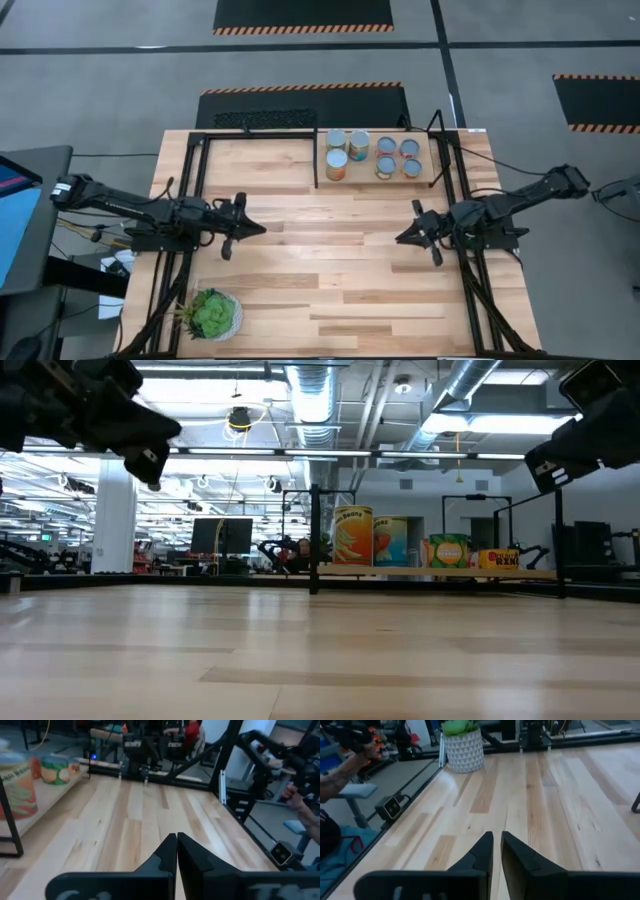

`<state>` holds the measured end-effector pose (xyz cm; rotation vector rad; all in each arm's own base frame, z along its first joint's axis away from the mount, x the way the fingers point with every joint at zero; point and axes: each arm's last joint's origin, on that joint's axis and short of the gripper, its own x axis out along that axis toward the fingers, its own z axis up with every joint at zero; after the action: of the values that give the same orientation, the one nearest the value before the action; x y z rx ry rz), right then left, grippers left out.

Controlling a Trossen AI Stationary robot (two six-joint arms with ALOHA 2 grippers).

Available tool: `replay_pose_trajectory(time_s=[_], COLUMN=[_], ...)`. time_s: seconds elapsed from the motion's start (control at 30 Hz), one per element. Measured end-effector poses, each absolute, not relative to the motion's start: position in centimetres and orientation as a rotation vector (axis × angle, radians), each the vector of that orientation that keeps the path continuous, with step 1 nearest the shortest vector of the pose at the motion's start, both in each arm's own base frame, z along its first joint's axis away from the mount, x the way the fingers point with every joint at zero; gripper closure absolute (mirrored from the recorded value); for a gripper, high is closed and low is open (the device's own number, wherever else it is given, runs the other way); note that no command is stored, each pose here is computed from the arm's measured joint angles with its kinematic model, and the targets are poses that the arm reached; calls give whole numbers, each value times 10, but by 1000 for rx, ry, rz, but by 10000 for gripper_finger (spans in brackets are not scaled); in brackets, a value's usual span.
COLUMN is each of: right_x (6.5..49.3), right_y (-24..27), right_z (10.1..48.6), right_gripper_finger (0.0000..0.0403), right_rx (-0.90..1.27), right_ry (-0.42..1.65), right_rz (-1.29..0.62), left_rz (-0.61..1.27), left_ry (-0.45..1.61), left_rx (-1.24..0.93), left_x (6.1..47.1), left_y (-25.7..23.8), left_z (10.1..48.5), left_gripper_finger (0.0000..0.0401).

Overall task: Pick and place cans onto a shelf
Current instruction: Return to Home Position

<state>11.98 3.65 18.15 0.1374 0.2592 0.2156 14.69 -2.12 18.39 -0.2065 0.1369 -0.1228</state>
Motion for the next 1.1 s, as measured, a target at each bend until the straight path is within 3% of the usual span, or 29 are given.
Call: replay_pose_trajectory(time_s=[0.57, 0.93, 1.1], right_x=[102, 98, 95], right_y=[28, 23, 21], right_z=[196, 170, 170], right_gripper_finger=[341, 341, 341], right_rx=[112, 126, 126], right_ry=[76, -1, -15], right_rz=[203, 217, 204], left_rz=[-59, -53, -116], left_ry=[68, 55, -22], left_rx=[-180, -198, -202], left_x=[116, 113, 112], left_y=[-15, -14, -15], left_z=[195, 196, 176], left_gripper_finger=[401, 401, 401])
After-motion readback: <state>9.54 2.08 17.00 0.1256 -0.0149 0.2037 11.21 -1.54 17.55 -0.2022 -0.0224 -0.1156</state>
